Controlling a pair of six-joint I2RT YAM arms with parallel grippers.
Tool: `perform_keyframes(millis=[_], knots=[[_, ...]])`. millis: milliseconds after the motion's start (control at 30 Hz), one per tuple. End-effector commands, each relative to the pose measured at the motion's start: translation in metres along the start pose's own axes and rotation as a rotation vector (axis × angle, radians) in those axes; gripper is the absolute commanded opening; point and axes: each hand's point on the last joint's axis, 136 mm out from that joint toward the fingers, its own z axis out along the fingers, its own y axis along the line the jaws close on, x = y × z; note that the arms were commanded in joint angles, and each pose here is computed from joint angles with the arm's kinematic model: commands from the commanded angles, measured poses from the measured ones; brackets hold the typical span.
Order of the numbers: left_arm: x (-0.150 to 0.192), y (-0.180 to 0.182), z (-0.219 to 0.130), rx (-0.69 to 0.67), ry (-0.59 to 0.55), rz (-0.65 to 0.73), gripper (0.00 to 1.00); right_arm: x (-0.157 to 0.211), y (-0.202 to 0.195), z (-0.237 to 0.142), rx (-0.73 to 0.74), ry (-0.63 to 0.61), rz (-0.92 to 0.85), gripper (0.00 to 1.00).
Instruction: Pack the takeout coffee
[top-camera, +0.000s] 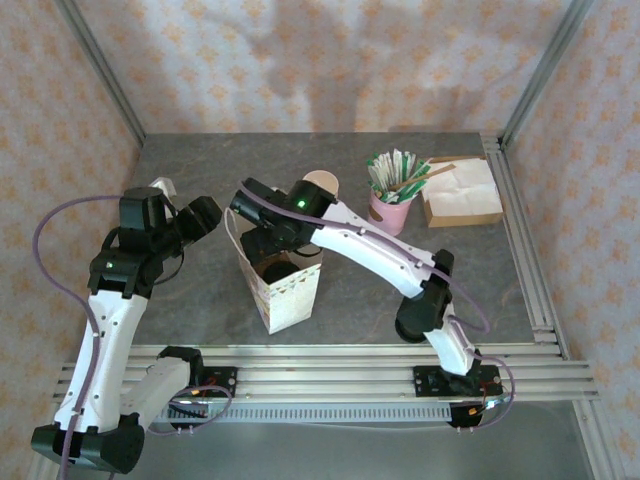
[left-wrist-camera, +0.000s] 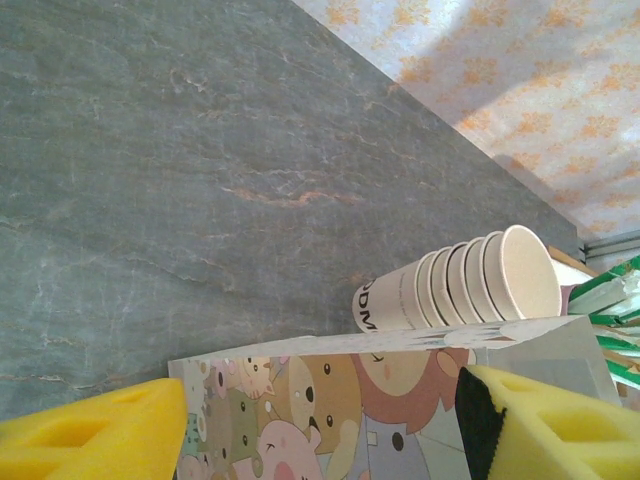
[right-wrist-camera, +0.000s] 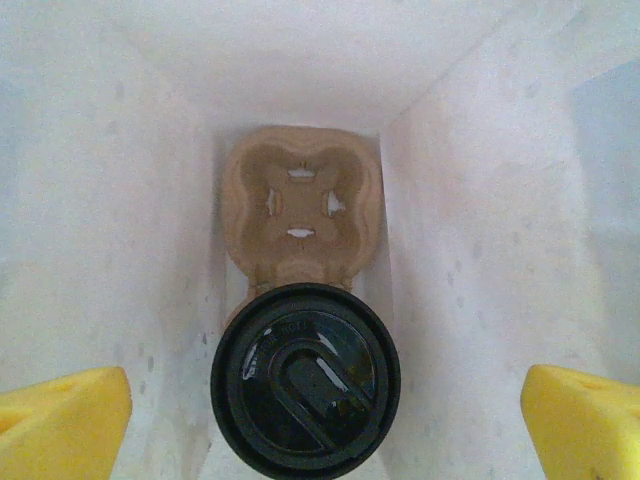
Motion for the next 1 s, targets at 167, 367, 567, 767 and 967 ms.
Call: perform_keyframes(millis=[167,367,567,767,967], knots=[[-0.007,-0.006,-0.004,0.008,-0.032,0.01,0.73,-0.016,-0.006,-0.034,0.006,-0.091,0.026,0.98],[-0.008,-0.006,-0.005,0.008,-0.035,0.009,0.73,-0.03,-0.003,-0.064,-0.056,-0.173,0.057,0.91],[-0.008,-0.004,-0.005,0.0,-0.038,0.015,0.72,-0.044,-0.01,-0.108,-0.102,-0.295,0.075,0.81],[-0.009,-0.006,-0.006,0.001,-0.041,0.01,0.72,-0.059,-0.024,-0.167,-0.151,-0.468,0.062,0.8],[-0.011,-0.007,-0.009,0.003,-0.051,0.011,0.72,-0.061,-0.062,-0.218,-0.087,-0.651,0.065,0.79]])
